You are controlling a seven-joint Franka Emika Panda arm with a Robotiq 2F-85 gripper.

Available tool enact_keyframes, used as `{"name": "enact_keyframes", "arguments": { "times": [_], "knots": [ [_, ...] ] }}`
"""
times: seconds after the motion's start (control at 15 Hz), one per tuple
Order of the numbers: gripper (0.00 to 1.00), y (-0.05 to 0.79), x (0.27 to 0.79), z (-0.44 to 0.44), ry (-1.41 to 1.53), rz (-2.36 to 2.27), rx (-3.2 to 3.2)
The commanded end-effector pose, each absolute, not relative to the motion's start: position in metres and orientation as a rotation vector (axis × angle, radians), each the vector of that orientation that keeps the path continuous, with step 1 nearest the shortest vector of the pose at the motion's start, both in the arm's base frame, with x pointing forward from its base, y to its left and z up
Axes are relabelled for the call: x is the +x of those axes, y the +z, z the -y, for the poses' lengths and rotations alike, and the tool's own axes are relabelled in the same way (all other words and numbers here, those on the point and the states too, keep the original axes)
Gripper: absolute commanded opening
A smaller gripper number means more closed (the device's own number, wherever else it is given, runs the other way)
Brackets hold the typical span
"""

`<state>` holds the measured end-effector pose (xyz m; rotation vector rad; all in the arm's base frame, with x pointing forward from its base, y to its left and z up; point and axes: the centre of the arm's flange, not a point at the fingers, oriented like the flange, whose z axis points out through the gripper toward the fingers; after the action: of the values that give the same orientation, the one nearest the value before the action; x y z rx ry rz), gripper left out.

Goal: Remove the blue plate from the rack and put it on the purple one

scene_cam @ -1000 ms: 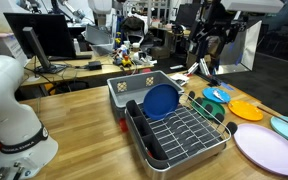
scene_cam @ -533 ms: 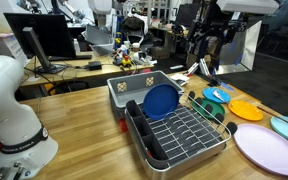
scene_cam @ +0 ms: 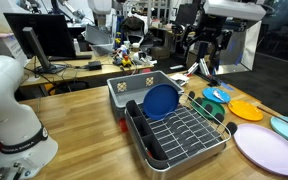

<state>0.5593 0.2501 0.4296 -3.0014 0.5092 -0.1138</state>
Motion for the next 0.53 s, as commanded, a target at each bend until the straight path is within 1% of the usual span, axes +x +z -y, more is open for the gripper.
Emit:
{"name": "enact_keyframes", "arguments": {
  "times": [0.0, 0.47],
  "knots": [
    [1.00, 0.415, 0.585, -0.271, -0.039, -0.767, -2.879],
    [1.00, 0.376, 0.611, -0.295, -0.042, -1.165, -2.530]
  ]
}}
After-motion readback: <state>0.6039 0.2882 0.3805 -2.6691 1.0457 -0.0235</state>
